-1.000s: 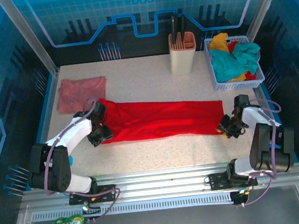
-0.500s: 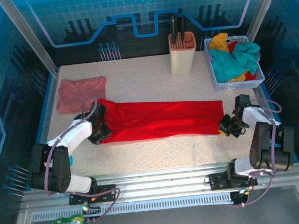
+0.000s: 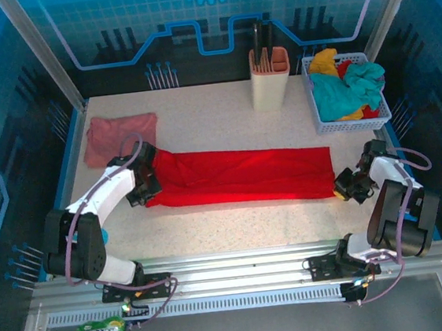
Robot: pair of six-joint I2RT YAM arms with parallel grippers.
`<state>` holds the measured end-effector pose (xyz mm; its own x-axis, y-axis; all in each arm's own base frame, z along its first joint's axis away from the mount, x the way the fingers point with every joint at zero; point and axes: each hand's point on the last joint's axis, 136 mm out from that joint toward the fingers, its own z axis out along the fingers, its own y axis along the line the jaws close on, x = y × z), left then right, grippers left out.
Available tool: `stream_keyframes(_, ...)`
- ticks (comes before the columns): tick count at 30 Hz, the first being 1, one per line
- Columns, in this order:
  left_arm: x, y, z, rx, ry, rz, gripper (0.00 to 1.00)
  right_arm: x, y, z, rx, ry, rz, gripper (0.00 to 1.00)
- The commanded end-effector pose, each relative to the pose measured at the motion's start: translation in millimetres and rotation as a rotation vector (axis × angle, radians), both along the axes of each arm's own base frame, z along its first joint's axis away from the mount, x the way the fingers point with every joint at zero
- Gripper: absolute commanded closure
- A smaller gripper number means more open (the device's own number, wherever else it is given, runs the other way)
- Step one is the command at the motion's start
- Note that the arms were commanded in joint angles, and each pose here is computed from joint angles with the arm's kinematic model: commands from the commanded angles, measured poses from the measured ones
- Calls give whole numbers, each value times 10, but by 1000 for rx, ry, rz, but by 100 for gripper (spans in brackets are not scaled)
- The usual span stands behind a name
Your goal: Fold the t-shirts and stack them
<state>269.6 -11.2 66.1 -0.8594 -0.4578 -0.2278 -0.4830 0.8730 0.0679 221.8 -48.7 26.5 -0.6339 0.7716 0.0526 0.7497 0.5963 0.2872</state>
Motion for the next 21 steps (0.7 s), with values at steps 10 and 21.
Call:
stream_keyframes(10,-419,215,-210,103,267,-32,87,-28,-102,29,-21,11,0,98)
stream_keyframes(21,-179,178,256,71,128,-33,44,37,18,249,-31,-47,51,22)
